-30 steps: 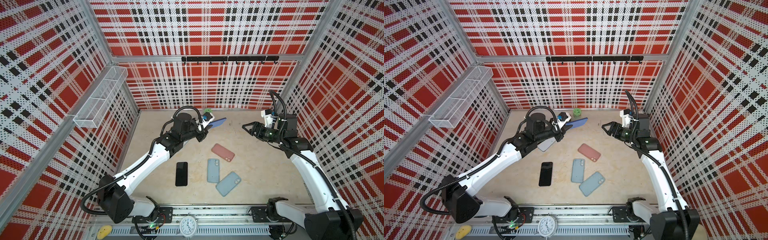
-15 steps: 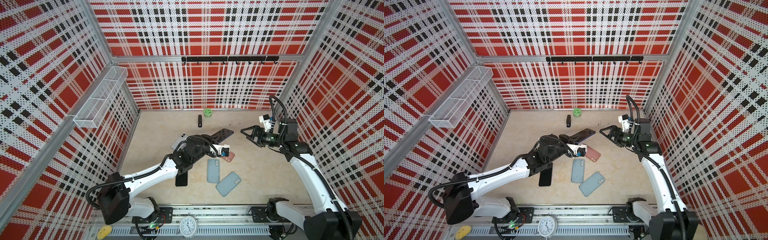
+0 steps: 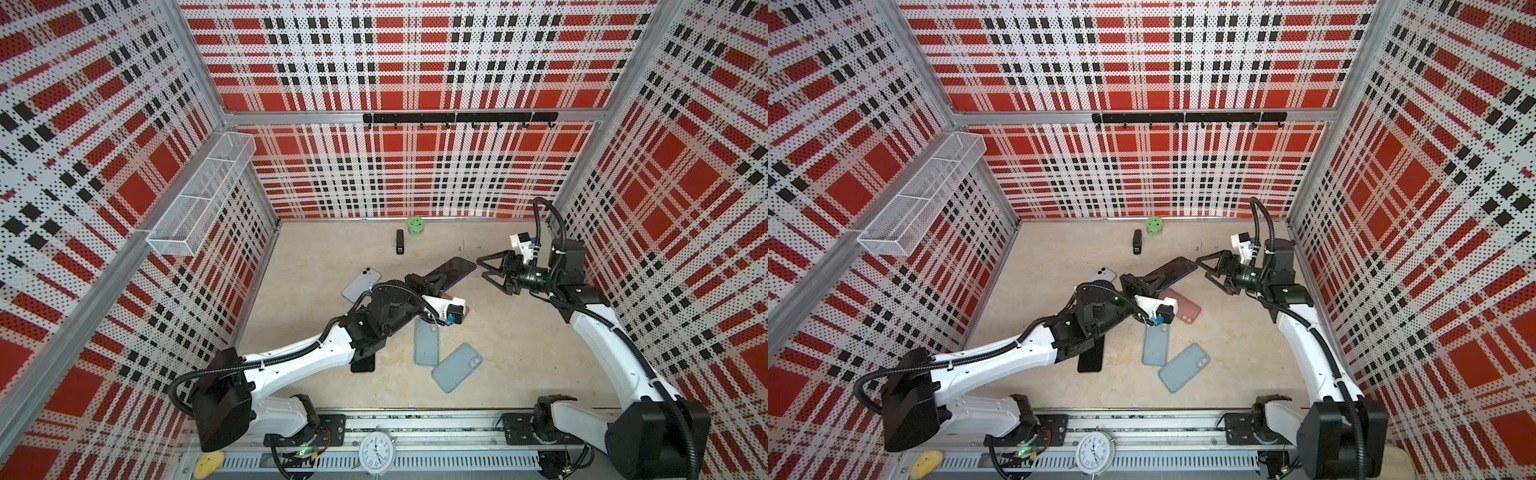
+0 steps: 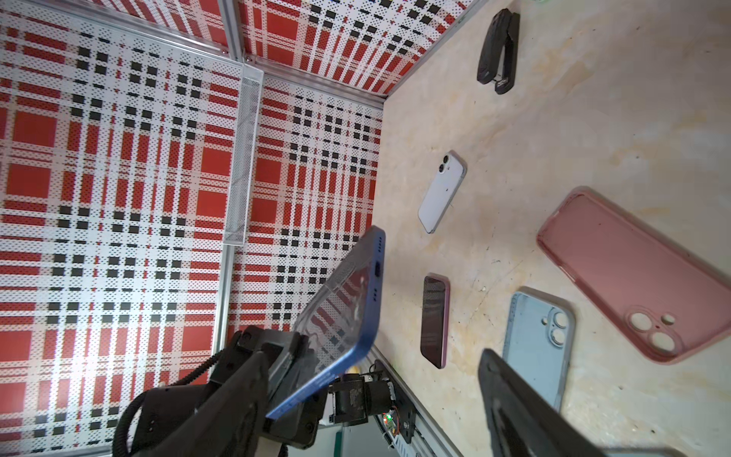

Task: Put the phone into the phone case

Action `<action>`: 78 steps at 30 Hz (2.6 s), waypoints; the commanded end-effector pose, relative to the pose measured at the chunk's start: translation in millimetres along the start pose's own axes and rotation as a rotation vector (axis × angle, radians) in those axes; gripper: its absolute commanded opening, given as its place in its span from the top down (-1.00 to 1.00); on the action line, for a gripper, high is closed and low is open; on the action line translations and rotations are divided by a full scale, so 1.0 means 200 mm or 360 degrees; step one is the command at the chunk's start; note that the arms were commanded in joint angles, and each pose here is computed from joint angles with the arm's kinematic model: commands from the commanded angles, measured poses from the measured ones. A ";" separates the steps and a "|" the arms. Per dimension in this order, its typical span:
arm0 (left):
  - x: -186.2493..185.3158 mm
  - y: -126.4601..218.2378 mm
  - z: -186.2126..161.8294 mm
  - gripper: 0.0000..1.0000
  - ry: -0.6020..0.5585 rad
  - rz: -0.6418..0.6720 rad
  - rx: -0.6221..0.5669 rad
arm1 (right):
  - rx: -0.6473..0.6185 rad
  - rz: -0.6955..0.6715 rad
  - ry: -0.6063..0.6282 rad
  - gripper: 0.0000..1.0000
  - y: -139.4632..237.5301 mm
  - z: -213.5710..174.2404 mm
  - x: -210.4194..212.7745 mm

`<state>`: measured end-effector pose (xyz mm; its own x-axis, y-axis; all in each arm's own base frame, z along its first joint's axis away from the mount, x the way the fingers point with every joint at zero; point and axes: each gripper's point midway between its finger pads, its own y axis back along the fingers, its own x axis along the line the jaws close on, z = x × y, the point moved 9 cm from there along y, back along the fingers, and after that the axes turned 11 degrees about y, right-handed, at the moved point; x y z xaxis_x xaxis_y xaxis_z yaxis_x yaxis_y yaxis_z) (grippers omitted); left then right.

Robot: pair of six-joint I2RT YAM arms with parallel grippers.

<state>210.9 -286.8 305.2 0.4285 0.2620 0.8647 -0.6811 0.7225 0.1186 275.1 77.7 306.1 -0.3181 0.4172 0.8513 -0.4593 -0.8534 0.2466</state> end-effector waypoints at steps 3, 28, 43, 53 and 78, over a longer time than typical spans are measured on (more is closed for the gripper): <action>0.06 0.00 0.07 1.00 -0.0177 0.0133 -0.0110 | -0.0018 0.0184 0.0004 -0.54 -0.05 0.06 0.03; 0.03 -0.09 0.09 1.00 -0.0261 0.0193 -0.0147 | 0.0076 0.0380 -0.0176 0.09 -0.18 0.04 -0.04; 0.04 -0.10 0.11 0.99 -0.0270 0.0237 -0.0186 | 0.0058 0.0393 -0.0193 0.85 -0.18 0.05 -0.04; 0.12 0.01 0.08 -0.43 -0.0022 0.0409 -0.0220 | -0.0234 0.0429 -0.0161 1.00 -0.10 0.16 0.00; 0.31 0.05 -0.34 -0.56 0.3661 -0.1123 -0.0730 | -0.0715 0.0648 0.0130 1.00 -0.06 0.32 0.06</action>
<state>292.8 -201.3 293.8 0.4030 0.1555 -0.9019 -0.4676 0.8821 -0.0569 333.2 69.2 331.3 -0.4958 0.1231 0.8597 -0.6131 -0.7507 -0.2461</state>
